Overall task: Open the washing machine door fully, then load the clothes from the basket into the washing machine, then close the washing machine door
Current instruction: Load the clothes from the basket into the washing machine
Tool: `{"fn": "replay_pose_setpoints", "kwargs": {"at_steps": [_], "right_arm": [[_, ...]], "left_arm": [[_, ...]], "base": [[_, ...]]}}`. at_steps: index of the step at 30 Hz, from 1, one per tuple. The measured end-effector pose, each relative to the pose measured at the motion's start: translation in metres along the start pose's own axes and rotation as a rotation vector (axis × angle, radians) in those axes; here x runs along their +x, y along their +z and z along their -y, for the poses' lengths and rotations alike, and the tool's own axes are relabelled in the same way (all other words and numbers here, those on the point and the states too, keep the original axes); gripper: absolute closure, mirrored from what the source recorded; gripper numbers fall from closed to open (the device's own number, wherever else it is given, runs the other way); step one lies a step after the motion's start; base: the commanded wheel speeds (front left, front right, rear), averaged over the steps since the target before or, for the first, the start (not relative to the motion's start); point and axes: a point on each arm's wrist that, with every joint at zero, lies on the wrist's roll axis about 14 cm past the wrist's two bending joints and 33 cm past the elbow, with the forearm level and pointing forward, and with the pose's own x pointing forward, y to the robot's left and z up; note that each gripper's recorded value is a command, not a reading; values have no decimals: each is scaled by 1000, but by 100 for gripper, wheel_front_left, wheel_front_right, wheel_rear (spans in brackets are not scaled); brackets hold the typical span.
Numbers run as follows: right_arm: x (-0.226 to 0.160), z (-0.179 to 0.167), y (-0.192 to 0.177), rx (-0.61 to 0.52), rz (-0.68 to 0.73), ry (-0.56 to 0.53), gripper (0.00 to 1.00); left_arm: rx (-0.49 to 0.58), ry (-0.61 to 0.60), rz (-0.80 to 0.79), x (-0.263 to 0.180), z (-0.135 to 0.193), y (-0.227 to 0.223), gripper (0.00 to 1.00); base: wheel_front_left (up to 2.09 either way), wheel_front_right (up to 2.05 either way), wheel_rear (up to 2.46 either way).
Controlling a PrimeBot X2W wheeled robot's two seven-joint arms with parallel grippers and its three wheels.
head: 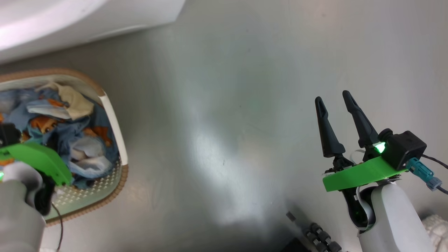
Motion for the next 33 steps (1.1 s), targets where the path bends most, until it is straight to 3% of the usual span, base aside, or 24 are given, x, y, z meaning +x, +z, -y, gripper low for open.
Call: {"fn": "replay_pose_setpoints", "kwargs": {"at_steps": [20, 33], "right_arm": [[-14, -29, 76, 1, 183, 75, 0], [-40, -52, 105, -4, 248, 135, 0]], "left_arm": [[-56, -67, 402, -101, 26, 43, 100], [-60, -70, 653, -184, 35, 64, 100]], "base": [[0, 0, 0], [0, 0, 0]]}}
